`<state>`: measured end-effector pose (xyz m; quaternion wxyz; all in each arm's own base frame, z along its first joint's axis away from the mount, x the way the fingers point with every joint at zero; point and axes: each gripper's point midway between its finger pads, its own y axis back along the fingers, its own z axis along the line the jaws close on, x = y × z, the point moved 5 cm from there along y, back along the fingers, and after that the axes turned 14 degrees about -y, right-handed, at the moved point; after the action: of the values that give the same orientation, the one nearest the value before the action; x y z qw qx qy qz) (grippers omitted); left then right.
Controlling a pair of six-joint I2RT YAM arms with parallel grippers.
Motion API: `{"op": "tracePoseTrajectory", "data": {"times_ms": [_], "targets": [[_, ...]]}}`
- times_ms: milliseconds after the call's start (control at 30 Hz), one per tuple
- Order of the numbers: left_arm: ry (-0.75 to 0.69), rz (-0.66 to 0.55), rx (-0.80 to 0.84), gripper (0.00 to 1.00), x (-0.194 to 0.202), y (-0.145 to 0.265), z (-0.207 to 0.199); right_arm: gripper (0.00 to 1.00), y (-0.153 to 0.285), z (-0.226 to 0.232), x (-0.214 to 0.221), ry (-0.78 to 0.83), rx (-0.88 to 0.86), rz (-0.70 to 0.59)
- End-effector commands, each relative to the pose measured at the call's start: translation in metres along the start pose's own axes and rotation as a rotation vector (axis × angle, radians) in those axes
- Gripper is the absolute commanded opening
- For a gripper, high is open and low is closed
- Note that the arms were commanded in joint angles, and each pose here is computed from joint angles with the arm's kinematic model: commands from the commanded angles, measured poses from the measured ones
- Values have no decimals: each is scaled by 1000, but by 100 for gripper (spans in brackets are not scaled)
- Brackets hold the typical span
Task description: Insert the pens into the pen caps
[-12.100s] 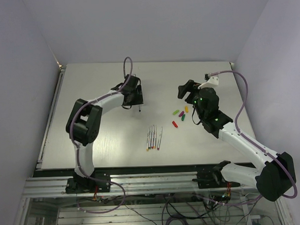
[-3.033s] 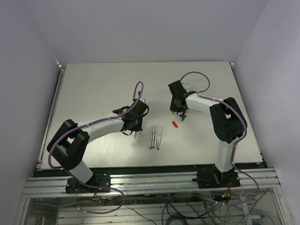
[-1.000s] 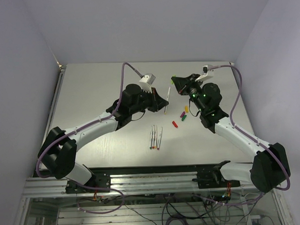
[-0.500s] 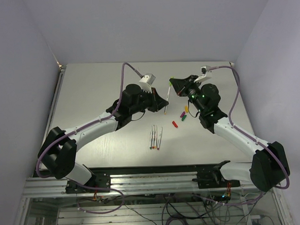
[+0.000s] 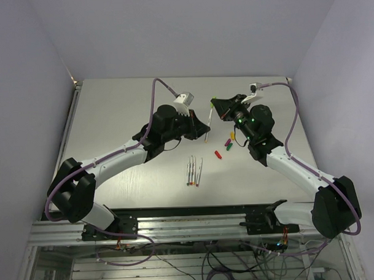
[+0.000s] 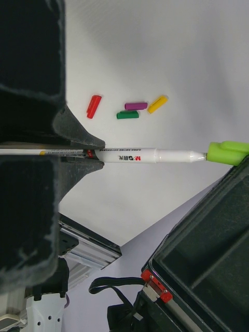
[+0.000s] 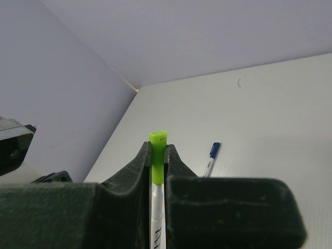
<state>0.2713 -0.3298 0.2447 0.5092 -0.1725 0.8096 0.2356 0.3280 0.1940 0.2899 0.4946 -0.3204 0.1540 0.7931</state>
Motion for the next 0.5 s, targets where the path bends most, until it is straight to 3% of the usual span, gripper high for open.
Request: {"op": "tracePoseTrajectory", "data": {"times_ms": [0,467], "targets": [[-19,-63,-3,7,-15,3,-3,0,4,-1,6,9,-1,34],[-26,-47,-9,7,-10,3,-1,0,3,2,1,29,-1,18]]}}
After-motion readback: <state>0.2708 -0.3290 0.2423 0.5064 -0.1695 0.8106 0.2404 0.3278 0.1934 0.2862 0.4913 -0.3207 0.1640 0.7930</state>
